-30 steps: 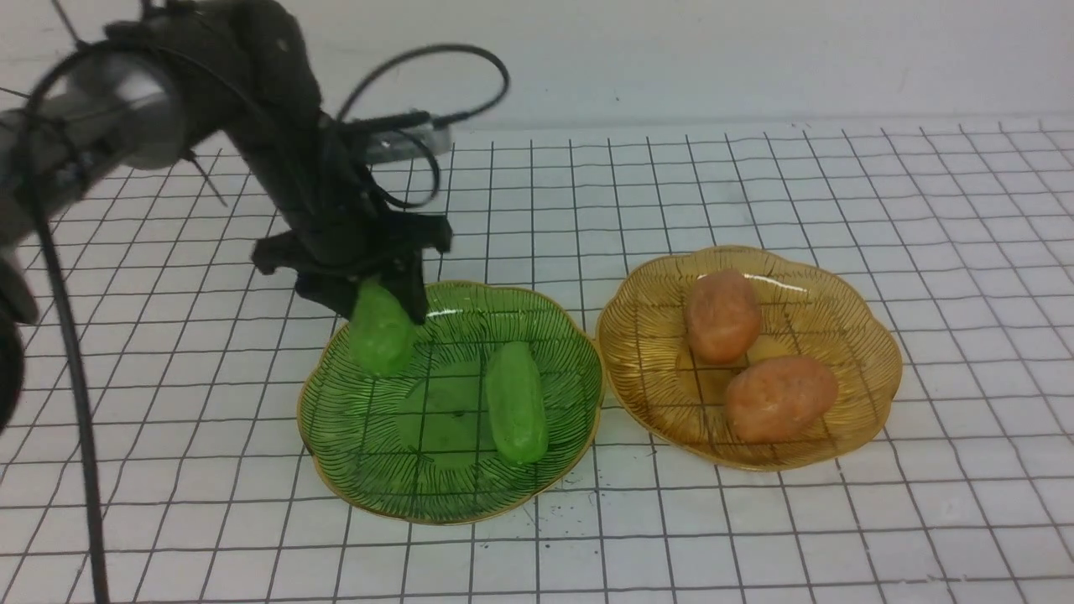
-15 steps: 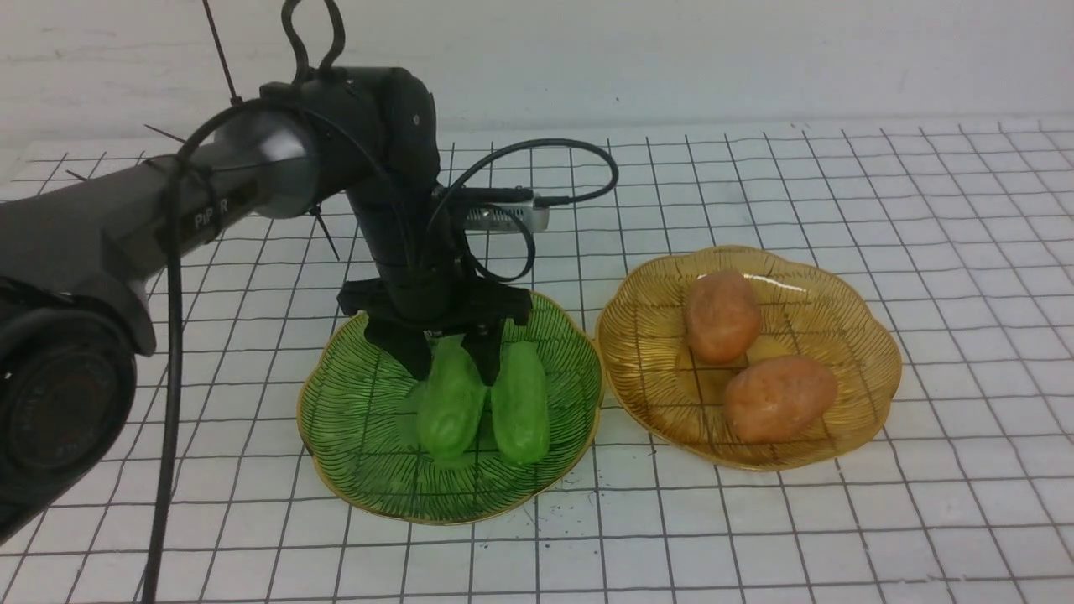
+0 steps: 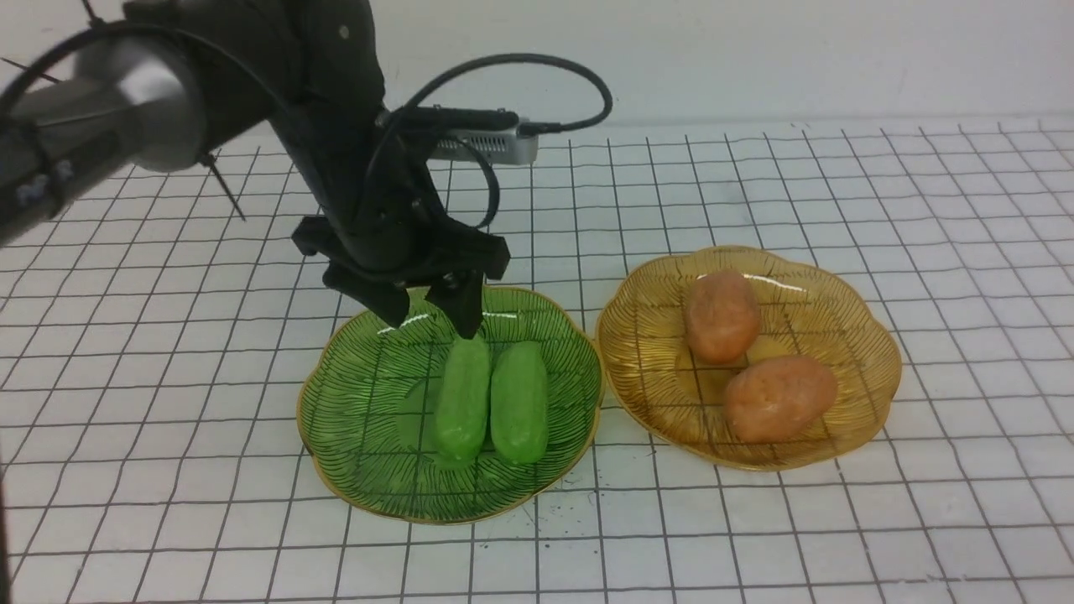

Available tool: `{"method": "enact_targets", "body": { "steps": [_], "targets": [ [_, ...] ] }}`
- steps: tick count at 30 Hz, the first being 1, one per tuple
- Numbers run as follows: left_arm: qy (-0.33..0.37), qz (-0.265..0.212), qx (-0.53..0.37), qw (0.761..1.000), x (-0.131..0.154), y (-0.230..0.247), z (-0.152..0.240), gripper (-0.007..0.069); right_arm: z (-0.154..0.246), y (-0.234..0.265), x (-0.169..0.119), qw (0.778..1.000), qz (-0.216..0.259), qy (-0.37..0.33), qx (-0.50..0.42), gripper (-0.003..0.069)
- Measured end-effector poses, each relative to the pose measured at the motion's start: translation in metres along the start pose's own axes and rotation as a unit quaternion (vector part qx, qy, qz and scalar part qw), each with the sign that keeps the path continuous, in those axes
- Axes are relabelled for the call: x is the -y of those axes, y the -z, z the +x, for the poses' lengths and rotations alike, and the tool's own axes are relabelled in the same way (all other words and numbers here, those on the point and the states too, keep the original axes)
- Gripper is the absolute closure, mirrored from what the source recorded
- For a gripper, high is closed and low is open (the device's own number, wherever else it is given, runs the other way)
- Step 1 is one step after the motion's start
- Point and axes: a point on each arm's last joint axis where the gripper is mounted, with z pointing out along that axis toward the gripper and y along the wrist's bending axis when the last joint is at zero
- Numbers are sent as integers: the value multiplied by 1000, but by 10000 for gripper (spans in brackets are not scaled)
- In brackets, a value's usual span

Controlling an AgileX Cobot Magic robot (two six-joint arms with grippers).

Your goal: Put different types of vegetables on the plate.

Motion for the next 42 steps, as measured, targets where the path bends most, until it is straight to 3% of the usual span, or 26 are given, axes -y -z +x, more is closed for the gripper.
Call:
{"method": "enact_targets", "body": {
  "steps": [7,12,25,32,42],
  "targets": [
    [-22,1,38,999,4,34,8,484,3,-34,2,988,-1,7,153,664],
    [-35,0,41,999,5,36,9,618,-2,-34,2,978,-2,7,208,664],
    [-43,-2,41,998,4,36,9,633,-3,-34,2,977,-1,11,212,664],
    [-54,-38,40,997,-2,37,8,633,16,-37,3,978,0,11,207,664],
    [-57,-47,41,996,-4,38,9,633,87,-51,19,977,105,1,186,664]
  ]
}}
